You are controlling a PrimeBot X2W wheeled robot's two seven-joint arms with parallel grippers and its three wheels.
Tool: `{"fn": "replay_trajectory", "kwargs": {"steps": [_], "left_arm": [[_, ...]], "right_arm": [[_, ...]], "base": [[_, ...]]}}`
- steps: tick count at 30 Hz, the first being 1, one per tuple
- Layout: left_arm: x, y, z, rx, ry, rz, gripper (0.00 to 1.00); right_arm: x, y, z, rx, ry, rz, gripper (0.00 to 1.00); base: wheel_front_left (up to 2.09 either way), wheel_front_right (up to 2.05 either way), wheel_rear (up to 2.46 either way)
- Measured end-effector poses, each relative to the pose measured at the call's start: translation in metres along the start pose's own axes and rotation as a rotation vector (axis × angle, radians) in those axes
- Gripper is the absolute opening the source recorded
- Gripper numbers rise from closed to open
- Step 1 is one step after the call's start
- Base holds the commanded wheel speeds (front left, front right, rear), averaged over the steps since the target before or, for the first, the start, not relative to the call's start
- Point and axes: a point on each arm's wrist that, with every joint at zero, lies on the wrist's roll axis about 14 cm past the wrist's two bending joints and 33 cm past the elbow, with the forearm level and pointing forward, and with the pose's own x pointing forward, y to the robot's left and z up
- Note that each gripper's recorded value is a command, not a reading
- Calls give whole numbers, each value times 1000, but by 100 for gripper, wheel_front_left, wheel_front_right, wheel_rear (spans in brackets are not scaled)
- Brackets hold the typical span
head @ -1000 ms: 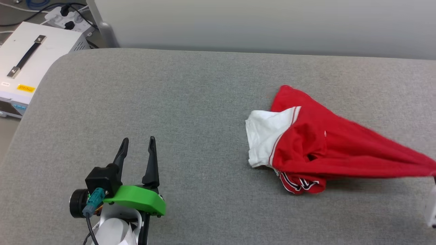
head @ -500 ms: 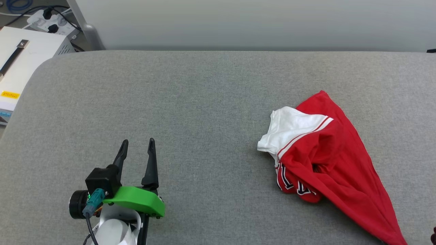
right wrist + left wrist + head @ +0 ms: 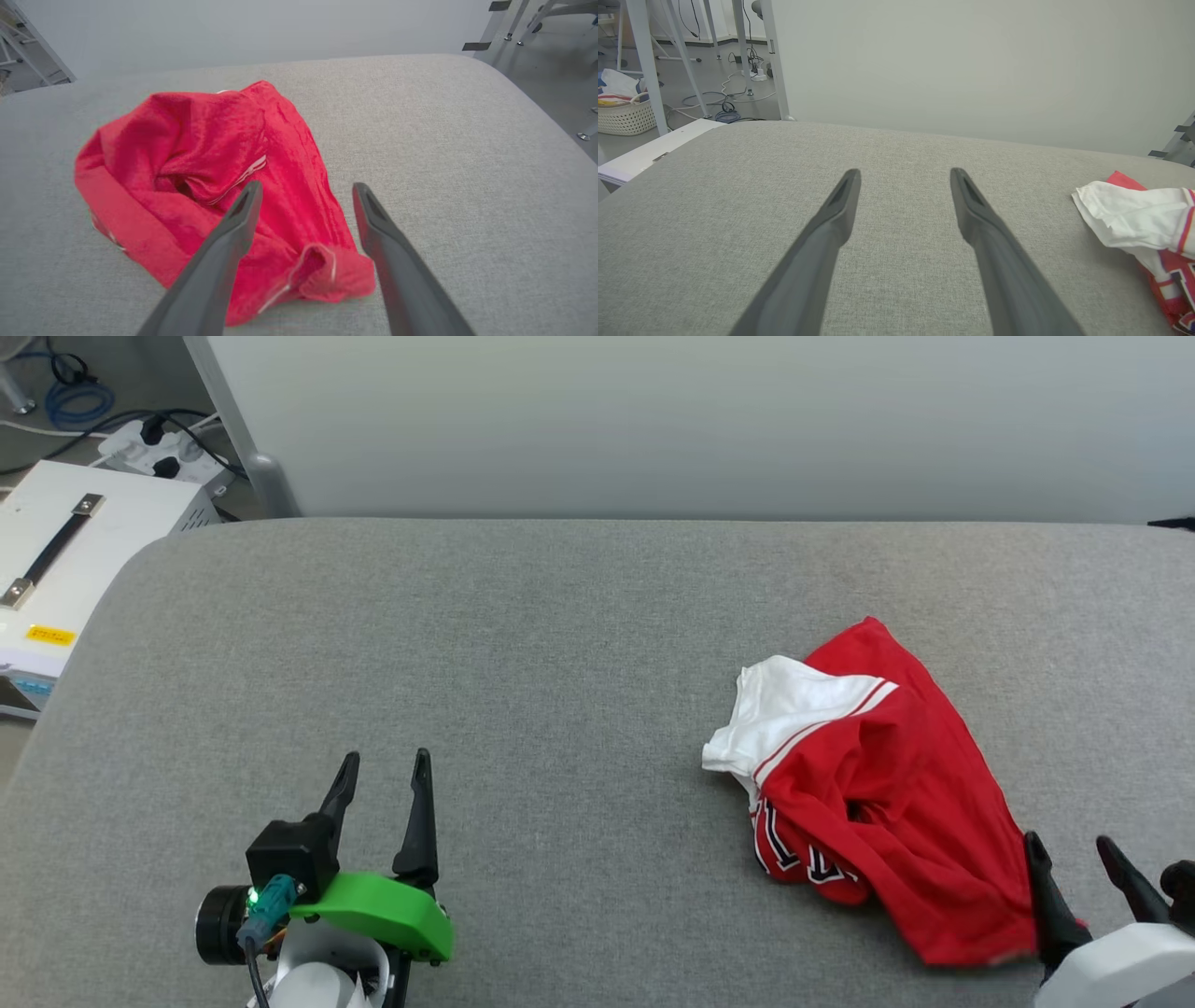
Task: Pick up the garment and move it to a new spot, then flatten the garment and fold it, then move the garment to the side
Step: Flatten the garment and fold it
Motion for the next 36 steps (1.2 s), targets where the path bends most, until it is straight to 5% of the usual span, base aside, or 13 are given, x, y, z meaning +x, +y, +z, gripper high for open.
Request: {"fn": "replay_trajectory", "kwargs": {"steps": [11,23,36], "left_arm": [[-9,-10,-2,10,66,-41,100],[42,-119,-17,38,303,-396,100],[85,-191,-64,102,565,-631,100]], "right_arm": [[-9,24,48,-2,-211,60,100],[7,30,56,-3,-227,70,100],[32,13,34,2,-162,17,100]], "base": [[0,0,0],[0,0,0],[0,0,0]]}}
